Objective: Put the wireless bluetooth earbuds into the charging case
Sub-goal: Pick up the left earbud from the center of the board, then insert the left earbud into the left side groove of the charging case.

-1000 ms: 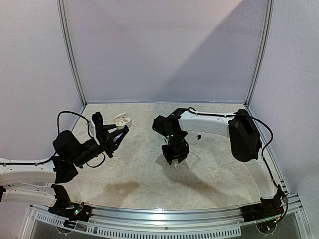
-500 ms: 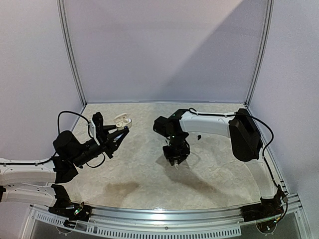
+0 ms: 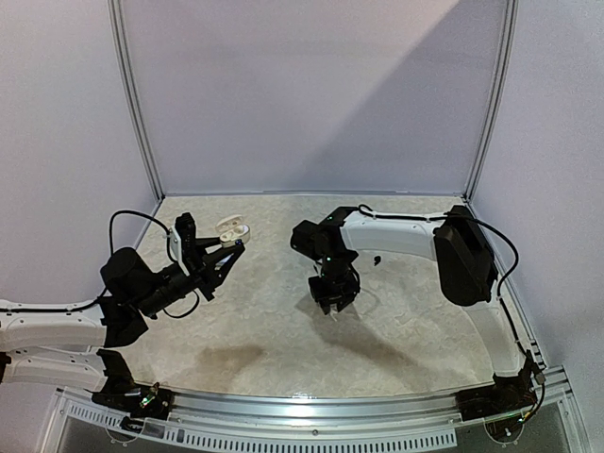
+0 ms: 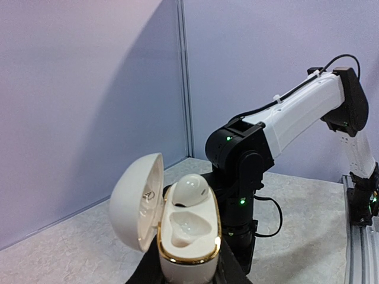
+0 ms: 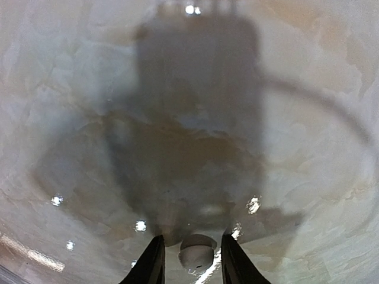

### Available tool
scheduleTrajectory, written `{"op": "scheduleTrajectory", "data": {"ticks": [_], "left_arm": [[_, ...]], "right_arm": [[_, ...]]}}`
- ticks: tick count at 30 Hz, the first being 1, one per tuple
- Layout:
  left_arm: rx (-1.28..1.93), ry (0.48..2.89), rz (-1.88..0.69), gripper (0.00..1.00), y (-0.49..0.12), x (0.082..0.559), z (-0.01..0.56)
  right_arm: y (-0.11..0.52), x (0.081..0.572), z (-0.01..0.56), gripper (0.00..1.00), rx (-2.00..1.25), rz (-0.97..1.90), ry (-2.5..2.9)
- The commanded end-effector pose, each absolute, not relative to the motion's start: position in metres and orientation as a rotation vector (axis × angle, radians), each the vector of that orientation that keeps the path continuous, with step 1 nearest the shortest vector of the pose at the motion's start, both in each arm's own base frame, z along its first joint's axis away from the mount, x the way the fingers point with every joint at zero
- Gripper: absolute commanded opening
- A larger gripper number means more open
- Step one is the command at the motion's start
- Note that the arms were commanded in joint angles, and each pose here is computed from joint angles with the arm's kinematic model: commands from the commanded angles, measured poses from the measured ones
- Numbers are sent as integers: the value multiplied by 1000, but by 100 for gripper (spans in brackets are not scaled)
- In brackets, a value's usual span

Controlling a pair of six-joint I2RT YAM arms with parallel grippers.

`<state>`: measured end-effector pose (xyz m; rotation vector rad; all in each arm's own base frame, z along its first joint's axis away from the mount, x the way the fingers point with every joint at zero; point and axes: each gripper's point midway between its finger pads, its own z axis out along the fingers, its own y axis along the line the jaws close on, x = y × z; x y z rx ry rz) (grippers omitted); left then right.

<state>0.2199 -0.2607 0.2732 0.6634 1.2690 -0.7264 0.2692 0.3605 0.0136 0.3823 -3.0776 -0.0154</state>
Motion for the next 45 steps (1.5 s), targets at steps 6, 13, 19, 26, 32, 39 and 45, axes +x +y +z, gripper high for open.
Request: {"op": "scheduleTrajectory", "data": {"ticks": [6,13,19,26,32,39,45], "left_arm": [[662,1281,-721,0,-260,224,272],[663,1283,-718,0,-260,224,272],[664,1283,-719,0,-260,224,272],[665,1282,-721,0,-260,224,272],[640,1257,-654,0,-254,230,279],[622,1215,-507,0,-244,241,288],[588,1206,-499,0,-240,243,295]], "right_arm": [[340,262,10,29,386,106,-3038],[346,267,11,22,401,68,-3063],[349,270,9,21,436,52,-3065],[358,277,19,7,471,-9,-3104],[392,324,132,0,544,-376,-3441],[452,319,318,0,810,-1354,-3692],[506,271,405,0,1064,-2247,-3377]]}}
